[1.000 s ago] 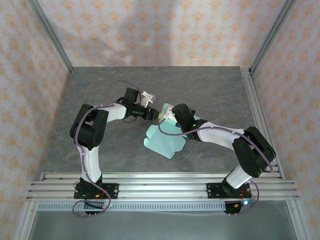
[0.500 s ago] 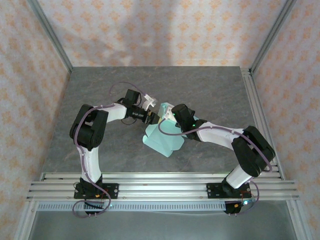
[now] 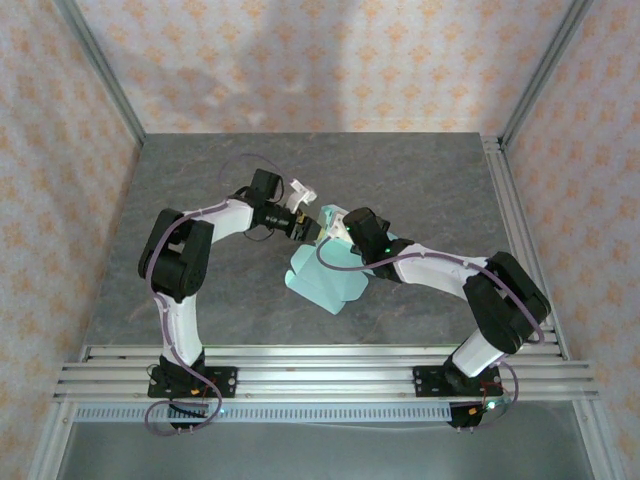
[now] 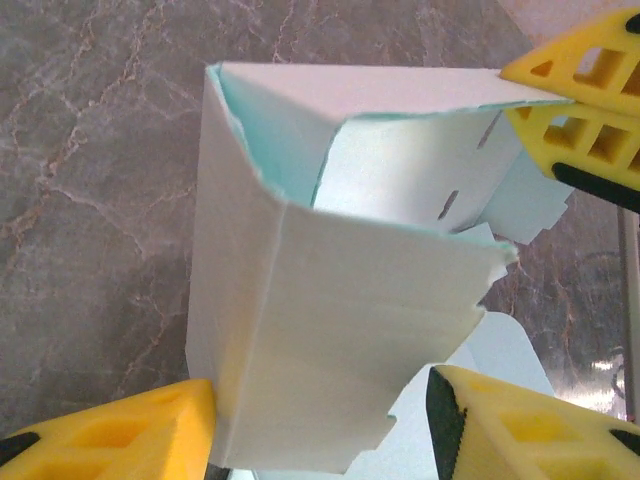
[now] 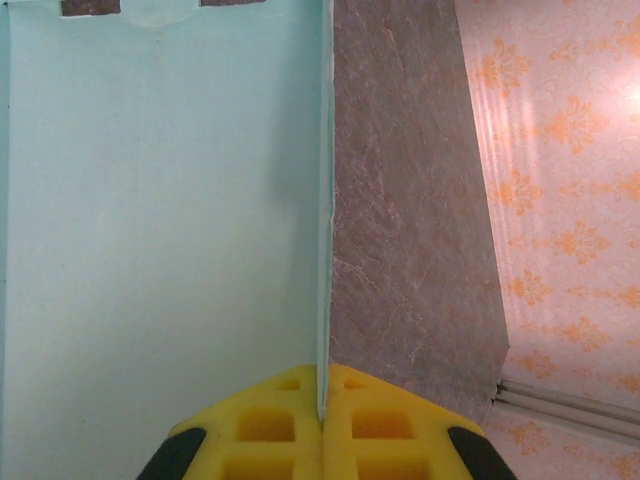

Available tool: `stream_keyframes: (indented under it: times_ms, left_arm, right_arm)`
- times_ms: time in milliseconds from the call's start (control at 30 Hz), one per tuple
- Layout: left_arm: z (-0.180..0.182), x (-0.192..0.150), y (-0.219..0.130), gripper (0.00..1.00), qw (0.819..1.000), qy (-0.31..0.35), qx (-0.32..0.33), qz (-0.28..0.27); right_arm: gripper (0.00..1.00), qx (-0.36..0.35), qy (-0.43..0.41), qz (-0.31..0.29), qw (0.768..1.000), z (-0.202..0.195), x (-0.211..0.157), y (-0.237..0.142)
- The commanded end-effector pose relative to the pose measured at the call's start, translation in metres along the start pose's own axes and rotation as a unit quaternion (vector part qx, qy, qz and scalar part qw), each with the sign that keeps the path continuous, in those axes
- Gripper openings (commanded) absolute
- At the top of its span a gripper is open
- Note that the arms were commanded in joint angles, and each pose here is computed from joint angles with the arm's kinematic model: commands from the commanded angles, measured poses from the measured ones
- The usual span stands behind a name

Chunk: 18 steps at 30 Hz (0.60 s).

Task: Fold the paper box

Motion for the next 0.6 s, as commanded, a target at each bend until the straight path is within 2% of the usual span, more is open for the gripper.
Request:
stream_keyframes:
  times_ms: [0, 567]
  left_arm:
    - [0.0033, 0.0003, 0.0043, 0.59, 1.000, 0.006, 0.000, 0.013]
    - [0.0025, -0.0083, 0.0068, 0.51, 0.999, -0.002, -0.012, 0.030]
  right_arm:
    - [0.00, 0.000, 0.016, -0.008, 1.000, -0.0087, 0.0075, -0.0032]
    - [0.00, -0.004, -0.008, -0.009, 1.000, -0.0050, 0.0126, -0.0027]
Point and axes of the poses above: each hand's point on the last joint's axis, 136 mm out from that joint toward the fingers, its own y axis out along the fingers, its own z axis along the line the jaws close on, x = y × z, the point moved 8 cm from there along -y, back along the fingers, and after that the axes turned 10 degrees about y, right-handed, at the moved point
